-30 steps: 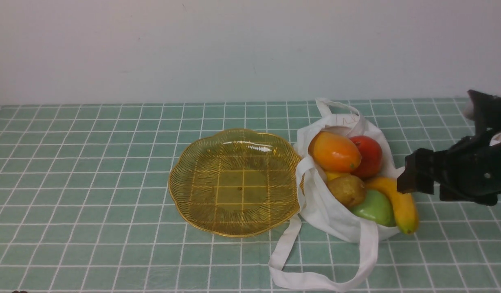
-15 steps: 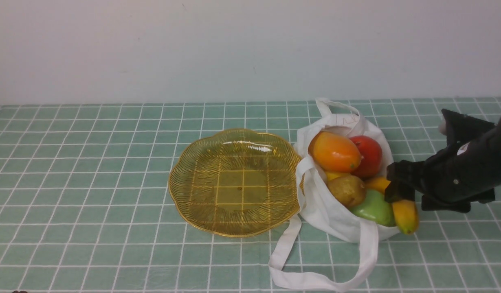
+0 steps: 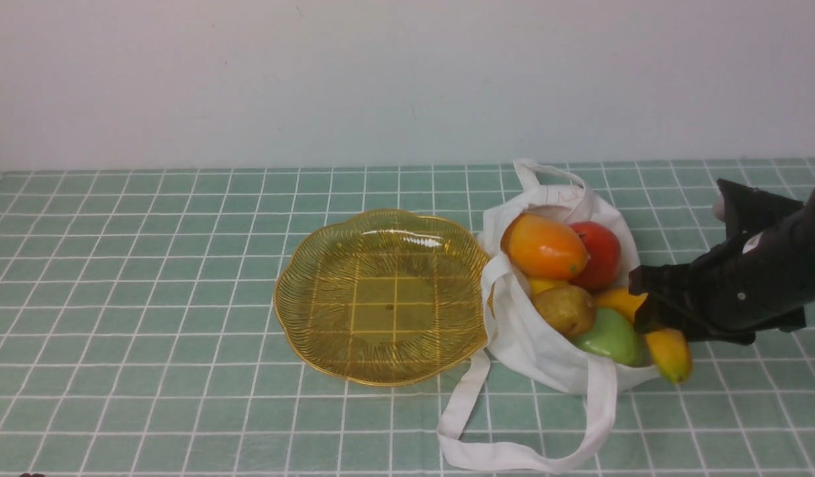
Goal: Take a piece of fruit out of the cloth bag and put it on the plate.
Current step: Use the right arm to put the banana into the empty plate on the right
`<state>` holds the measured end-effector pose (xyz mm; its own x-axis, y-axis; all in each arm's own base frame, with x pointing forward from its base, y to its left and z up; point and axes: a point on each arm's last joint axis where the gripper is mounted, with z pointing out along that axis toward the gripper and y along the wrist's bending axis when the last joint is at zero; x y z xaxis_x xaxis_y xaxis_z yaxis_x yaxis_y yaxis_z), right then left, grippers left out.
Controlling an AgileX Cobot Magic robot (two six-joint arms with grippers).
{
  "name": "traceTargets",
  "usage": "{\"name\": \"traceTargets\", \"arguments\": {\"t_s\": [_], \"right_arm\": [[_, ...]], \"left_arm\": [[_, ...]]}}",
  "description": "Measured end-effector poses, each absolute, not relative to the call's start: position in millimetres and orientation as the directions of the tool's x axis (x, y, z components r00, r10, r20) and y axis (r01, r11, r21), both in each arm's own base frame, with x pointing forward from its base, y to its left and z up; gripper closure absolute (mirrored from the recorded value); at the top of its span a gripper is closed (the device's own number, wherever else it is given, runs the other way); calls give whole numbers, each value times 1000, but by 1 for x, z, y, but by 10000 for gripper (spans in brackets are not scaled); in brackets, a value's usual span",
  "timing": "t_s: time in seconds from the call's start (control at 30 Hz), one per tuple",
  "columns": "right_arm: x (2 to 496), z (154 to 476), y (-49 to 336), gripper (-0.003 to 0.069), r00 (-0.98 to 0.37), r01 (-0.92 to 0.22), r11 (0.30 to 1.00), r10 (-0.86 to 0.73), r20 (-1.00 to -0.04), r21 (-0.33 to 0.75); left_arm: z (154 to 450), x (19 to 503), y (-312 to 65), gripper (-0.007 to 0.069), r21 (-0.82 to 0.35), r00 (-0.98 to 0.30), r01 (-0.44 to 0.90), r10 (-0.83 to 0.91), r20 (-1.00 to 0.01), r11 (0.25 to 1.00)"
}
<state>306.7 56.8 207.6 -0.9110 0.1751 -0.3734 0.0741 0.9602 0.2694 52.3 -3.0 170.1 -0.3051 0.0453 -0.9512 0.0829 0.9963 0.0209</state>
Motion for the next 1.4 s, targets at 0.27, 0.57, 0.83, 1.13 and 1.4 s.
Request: {"name": "traceTargets", "arguments": {"t_s": [0.27,0.57,0.83,1.13,1.4], "right_arm": [[291,240,54,335,-888,25,967,138,-438,254],[263,277,46,335,-865,-43,983,52,-499,178],[218,313,32,335,-855,-61,995,-13,-519,75],[162,345,27,335,-736,29,974,173,-654,225],[154,330,47,335,-682,-108,882,270,-679,459]], "left_arm": [[170,52,-3,633,21,-305,83,45,-951,996],[170,52,-3,633,21,-305,83,45,-951,996],[170,52,-3,633,21,-305,83,45,-951,996],[170,52,-3,633,21,-305,83,45,-951,996],[170,52,-3,633,21,-305,83,45,-951,996]]}}
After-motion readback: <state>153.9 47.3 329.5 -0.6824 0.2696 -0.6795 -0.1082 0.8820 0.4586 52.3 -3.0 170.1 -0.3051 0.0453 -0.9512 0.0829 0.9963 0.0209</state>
